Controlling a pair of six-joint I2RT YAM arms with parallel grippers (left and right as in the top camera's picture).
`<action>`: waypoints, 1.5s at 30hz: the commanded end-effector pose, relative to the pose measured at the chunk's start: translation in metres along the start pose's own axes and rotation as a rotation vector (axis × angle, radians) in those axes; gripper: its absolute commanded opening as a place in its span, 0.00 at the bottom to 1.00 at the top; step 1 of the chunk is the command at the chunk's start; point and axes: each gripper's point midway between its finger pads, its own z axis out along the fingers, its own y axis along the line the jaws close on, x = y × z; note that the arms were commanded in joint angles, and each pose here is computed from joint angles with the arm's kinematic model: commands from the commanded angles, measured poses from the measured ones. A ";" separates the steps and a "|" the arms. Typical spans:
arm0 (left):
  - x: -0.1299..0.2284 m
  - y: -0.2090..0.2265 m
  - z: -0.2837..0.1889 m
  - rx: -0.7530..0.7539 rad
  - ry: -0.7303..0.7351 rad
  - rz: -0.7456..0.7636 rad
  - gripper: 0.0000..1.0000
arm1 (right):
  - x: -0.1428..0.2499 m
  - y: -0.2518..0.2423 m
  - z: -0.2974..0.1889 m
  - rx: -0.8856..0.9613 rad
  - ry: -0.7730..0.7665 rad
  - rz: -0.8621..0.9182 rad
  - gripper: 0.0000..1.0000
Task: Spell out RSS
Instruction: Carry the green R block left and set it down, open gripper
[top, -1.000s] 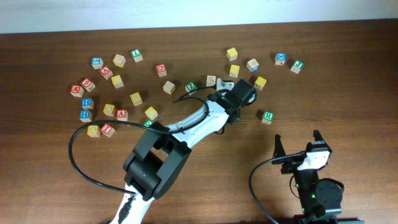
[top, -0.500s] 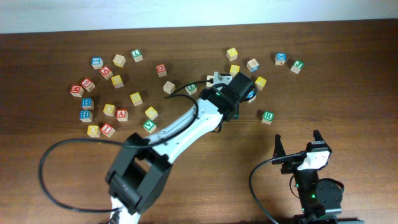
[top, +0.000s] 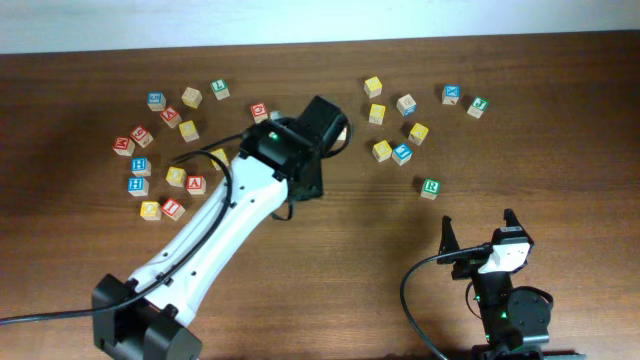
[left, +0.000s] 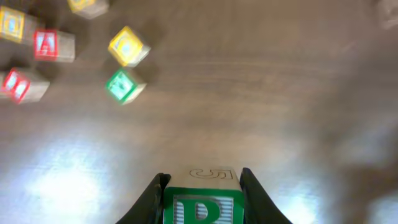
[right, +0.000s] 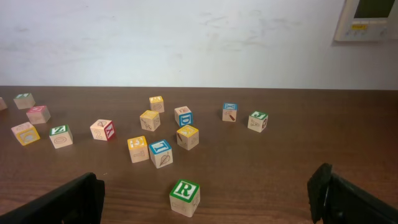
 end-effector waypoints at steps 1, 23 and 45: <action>0.014 0.012 0.005 -0.025 0.066 0.003 0.21 | 0.002 -0.003 0.000 0.015 0.003 0.004 0.98; 0.048 0.022 0.122 0.001 0.080 -0.019 0.27 | 0.002 -0.003 0.000 0.015 0.003 0.004 0.98; 0.046 0.040 0.156 -0.014 0.015 0.001 0.28 | 0.002 -0.003 0.000 0.015 0.003 0.004 0.98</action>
